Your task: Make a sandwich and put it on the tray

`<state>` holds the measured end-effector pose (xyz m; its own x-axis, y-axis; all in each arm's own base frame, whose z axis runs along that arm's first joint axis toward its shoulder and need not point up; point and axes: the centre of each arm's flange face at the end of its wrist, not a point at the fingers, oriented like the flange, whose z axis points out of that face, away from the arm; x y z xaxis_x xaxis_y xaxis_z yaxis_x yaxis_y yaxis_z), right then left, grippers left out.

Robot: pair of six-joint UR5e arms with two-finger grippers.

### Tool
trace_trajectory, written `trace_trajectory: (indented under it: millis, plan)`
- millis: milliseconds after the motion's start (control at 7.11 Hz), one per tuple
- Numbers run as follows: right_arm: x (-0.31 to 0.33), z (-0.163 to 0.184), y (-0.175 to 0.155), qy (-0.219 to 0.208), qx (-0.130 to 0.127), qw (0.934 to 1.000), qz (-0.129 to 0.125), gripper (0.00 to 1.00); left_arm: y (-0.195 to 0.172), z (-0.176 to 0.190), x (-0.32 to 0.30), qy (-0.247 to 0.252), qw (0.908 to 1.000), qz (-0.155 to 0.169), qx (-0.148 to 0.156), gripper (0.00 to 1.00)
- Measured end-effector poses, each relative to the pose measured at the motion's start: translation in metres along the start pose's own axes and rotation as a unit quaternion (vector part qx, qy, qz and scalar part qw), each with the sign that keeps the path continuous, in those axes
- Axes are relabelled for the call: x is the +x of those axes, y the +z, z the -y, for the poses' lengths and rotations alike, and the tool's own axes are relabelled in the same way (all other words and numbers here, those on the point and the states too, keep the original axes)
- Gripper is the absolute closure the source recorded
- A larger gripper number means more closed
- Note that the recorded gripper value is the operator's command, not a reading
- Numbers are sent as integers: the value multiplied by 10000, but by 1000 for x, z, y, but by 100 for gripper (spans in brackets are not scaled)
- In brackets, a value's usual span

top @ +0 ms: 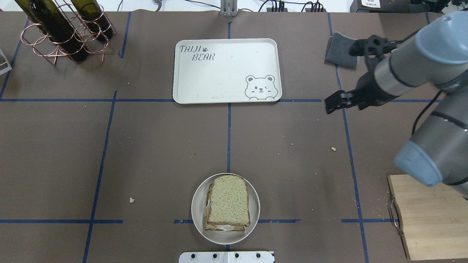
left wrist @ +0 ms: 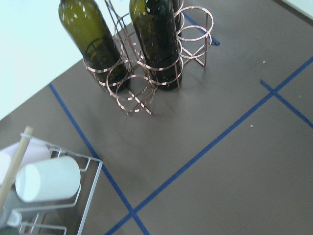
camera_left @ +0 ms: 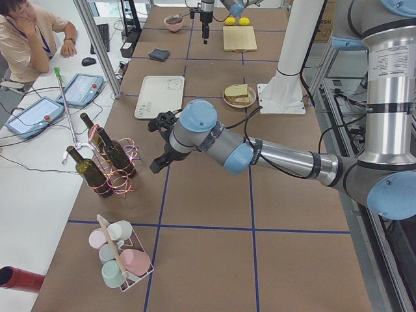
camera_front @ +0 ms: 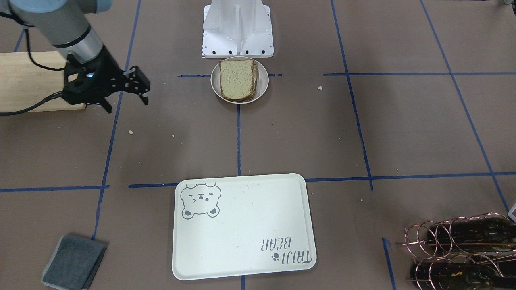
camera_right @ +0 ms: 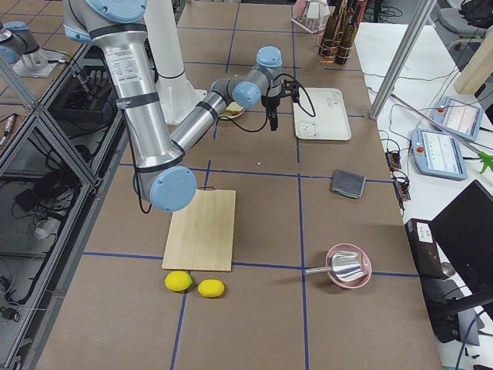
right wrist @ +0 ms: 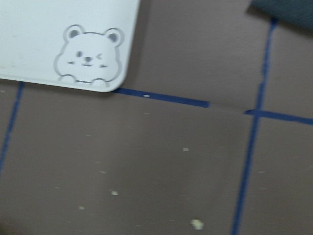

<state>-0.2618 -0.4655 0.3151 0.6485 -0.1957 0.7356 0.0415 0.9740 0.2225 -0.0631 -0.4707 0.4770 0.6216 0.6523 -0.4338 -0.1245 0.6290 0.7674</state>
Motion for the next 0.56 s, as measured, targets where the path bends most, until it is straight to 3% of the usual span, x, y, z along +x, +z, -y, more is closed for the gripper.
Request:
trace_trajectory:
  millis: [281,422,563]
  plan:
    - [158,-9,-31,-699,-275,9952,-622,0,26,37,45,-179,9975,-669,136,0]
    - [231,-30,-49,-884,-456,9914,-847,0,51,55,83,-416,9941,-1006,-2,0]
    - [297,-67,-63,-811,-630,9897,-997,0,83,76,126,-815,9904,-1102,-200,0]
